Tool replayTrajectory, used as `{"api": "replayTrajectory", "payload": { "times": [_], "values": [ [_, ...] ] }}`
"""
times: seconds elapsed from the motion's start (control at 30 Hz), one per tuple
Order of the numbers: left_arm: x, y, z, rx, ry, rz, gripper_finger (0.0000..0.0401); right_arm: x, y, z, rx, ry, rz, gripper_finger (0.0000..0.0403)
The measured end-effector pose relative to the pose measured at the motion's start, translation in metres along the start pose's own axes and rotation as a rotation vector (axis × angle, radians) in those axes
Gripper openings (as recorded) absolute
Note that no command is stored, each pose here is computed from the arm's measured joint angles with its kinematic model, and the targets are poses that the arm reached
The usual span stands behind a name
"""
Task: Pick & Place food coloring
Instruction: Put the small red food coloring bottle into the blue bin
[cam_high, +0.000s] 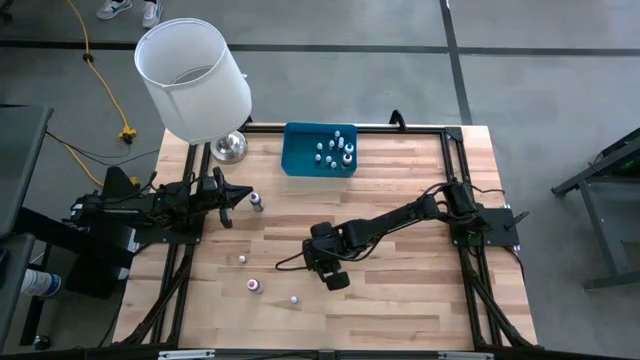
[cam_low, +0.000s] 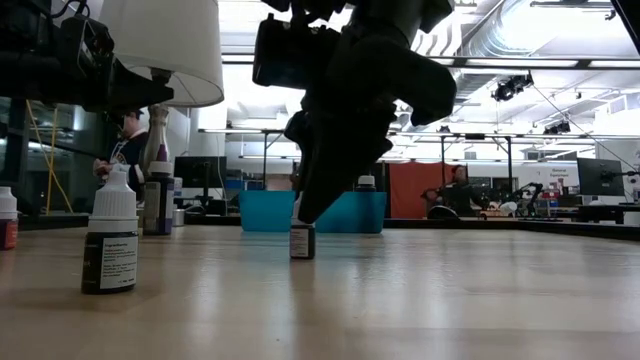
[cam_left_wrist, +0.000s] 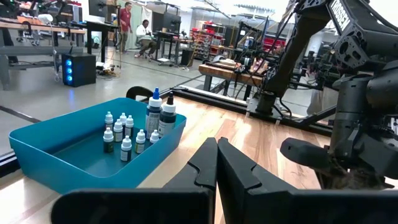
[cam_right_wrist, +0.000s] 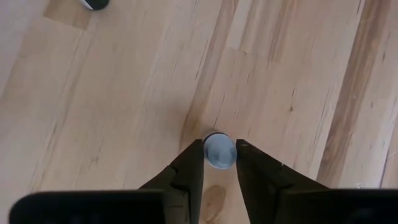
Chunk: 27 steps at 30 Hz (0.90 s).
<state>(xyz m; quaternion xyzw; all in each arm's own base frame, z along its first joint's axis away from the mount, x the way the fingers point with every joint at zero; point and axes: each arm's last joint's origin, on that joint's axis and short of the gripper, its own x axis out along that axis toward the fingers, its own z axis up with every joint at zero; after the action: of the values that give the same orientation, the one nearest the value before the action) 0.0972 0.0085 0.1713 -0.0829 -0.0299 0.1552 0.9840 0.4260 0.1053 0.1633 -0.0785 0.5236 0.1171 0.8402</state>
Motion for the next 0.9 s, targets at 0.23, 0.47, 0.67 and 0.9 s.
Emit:
{"api": "replayTrajectory", "payload": {
  "times": [0.23, 0.47, 0.67, 0.9],
  "values": [
    [0.000, 0.000, 0.000, 0.000, 0.000, 0.000, 0.0000, 0.000, 0.000, 0.000, 0.000, -0.001, 0.001, 0.0060],
    [0.000, 0.000, 0.000, 0.000, 0.000, 0.000, 0.0000, 0.000, 0.000, 0.000, 0.006, -0.001, 0.001, 0.0056],
    [0.000, 0.000, 0.000, 0.000, 0.000, 0.000, 0.0000, -0.005, 0.001, 0.006, 0.043, -0.006, 0.021, 0.0054],
    [0.000, 0.000, 0.000, 0.000, 0.000, 0.000, 0.0000, -0.025, 0.000, 0.024, 0.041, -0.029, 0.031, 0.0054]
  ]
}}
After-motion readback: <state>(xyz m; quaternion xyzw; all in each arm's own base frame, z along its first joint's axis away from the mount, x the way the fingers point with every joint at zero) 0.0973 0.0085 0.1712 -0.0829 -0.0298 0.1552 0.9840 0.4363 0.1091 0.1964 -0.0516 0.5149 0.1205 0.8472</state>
